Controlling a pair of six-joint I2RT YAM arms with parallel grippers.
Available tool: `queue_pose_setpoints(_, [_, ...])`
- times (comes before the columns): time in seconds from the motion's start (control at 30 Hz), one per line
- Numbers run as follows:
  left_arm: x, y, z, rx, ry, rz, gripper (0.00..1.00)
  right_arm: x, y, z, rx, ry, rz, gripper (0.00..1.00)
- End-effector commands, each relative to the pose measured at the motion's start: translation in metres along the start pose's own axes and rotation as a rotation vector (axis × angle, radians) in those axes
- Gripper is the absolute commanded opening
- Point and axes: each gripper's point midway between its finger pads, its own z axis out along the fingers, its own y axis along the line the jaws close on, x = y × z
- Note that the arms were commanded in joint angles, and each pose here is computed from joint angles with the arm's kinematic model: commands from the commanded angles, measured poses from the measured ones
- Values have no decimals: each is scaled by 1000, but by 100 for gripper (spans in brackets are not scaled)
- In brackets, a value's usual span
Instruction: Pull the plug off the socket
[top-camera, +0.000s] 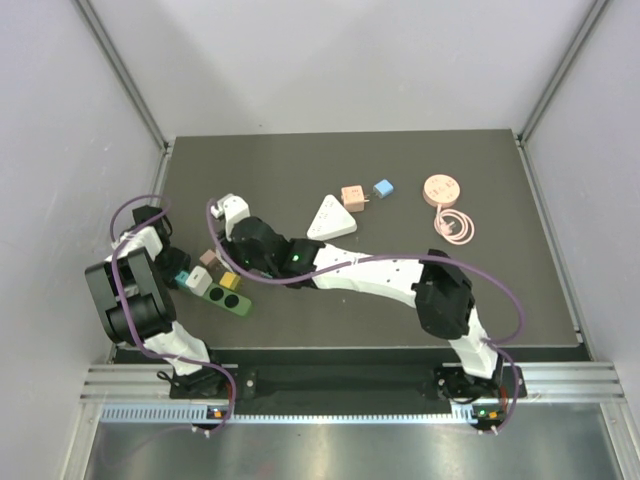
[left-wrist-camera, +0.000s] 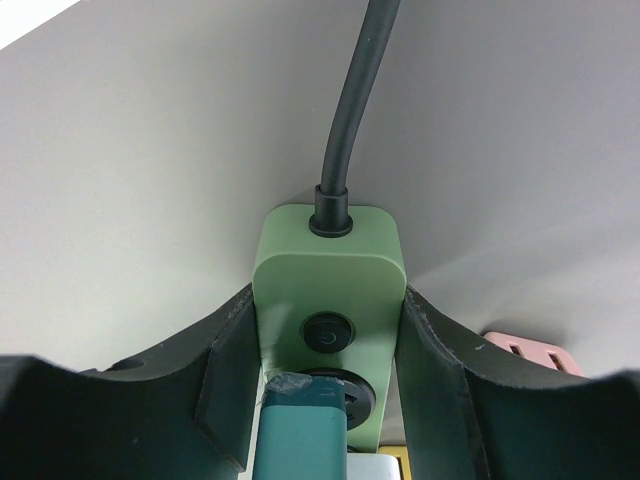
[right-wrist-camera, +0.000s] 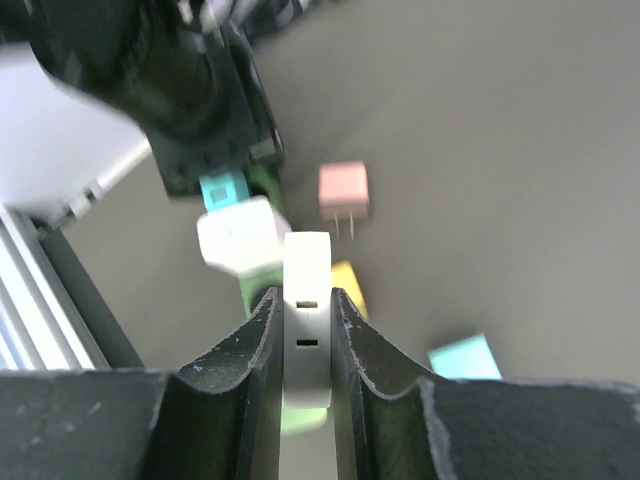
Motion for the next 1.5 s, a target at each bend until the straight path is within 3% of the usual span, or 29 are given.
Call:
queue_pose_setpoints(0.0, [-8, 11, 3, -44, -57, 8, 0, -44, -26, -35, 76, -94, 23, 0])
queue_pose_setpoints(0.17, [-7, 11, 3, -42, -53, 7, 0, -51, -119, -74, 145, -118, 158, 0])
queue_pose_setpoints(0.2, [-7, 10, 3, -41, -53, 11, 0, -53, -161, -82, 206, -132, 199, 0])
queue_pose_setpoints(0.4, [-8, 9, 2, -28, -54, 12, 0, -14, -319, -158, 460, -144, 339, 0])
queue_pose_setpoints(0.5, [-7, 8, 3, -27, -48, 12, 0, 15, -374, -190, 559, -147, 404, 0])
queue_pose_setpoints(0.7, [-10, 9, 1, -35, -55, 18, 0, 74, -433, -231, 695, -97, 524, 0])
queue_pose_setpoints(1.03, [-9, 10, 1, -40, -58, 24, 0, 113, -462, -233, 687, -23, 600, 1])
queue_pose_setpoints(1.27, [-8, 10, 1, -39, -53, 25, 0, 135, -474, -238, 741, 49, 618, 18])
queue_pose_setpoints(1.37, [-9, 10, 1, -39, -53, 23, 0, 138, -478, -248, 793, 83, 601, 32])
queue_pose_setpoints(1.47, [-7, 10, 2, -38, -50, 25, 0, 128, -480, -258, 843, 78, 556, 66])
